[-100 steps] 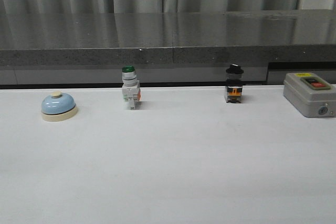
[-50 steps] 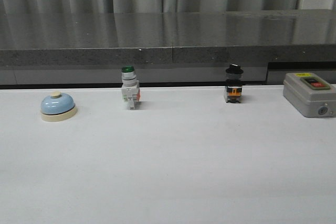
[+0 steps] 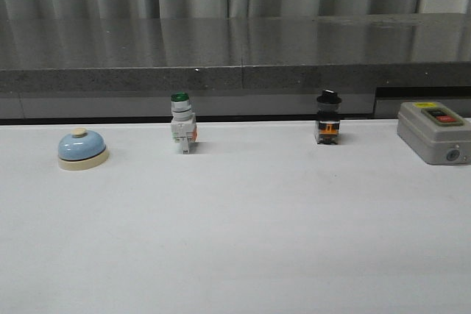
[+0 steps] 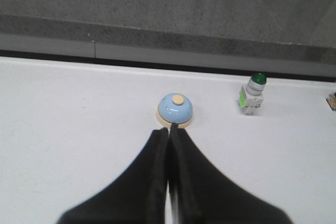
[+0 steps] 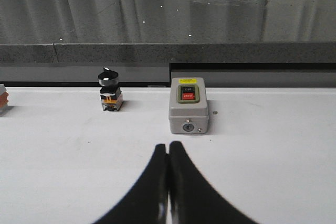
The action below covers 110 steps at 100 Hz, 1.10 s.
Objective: Place and press bell with both arms
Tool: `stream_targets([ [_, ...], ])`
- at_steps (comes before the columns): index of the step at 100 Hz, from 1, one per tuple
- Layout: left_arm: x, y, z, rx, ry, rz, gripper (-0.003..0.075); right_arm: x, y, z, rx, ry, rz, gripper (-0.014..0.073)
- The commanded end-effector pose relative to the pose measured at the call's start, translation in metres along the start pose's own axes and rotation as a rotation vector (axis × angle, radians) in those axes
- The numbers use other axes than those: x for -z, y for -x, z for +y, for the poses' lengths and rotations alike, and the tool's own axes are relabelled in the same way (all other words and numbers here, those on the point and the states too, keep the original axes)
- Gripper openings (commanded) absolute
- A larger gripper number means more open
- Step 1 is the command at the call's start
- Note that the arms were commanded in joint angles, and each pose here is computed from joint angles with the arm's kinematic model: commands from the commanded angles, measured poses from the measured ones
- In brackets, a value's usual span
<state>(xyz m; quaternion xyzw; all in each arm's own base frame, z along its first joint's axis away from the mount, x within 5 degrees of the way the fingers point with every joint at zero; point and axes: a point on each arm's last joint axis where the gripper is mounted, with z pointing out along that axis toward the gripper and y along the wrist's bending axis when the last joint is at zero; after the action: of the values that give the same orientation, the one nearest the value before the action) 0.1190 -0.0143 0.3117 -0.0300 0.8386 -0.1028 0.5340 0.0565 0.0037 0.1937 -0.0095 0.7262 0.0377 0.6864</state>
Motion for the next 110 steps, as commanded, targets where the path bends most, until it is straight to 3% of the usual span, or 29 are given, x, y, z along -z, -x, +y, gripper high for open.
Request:
stream_targets([
  [1,-0.012,0.034,-0.007,0.006,-0.013,0.023,-0.002,0.003,0.013,0.0,-0.002,-0.001,-0.121,-0.006],
  [24,-0.056,0.062,-0.009,0.002,-0.002,0.171,-0.002,0.003,0.013,0.0,-0.002,-0.001,-0.121,-0.006],
  [60,-0.1,0.056,-0.003,-0.029,0.012,0.287,0.0008,0.003,0.013,0.0,-0.002,-0.001,-0.121,-0.006],
  [69,-0.101,0.055,-0.004,-0.062,0.005,0.3,0.0145,0.003,0.013,0.0,-0.002,-0.001,-0.121,-0.006],
  [84,-0.101,0.055,-0.004,-0.07,0.004,0.303,0.0559,0.003,0.013,0.0,-0.002,-0.001,-0.121,-0.006],
  [91,-0.101,0.055,-0.004,-0.07,0.004,0.303,0.0678,0.003,0.013,0.0,-0.002,-0.001,-0.121,-0.006],
  [97,-0.1,0.054,-0.004,-0.07,0.003,0.305,0.0705,0.003,0.013,0.0,-0.002,-0.001,-0.121,-0.006],
  [110,-0.102,0.055,-0.004,-0.065,0.002,0.304,0.0659,0.003,0.013,0.0,-0.002,-0.001,-0.121,-0.006],
])
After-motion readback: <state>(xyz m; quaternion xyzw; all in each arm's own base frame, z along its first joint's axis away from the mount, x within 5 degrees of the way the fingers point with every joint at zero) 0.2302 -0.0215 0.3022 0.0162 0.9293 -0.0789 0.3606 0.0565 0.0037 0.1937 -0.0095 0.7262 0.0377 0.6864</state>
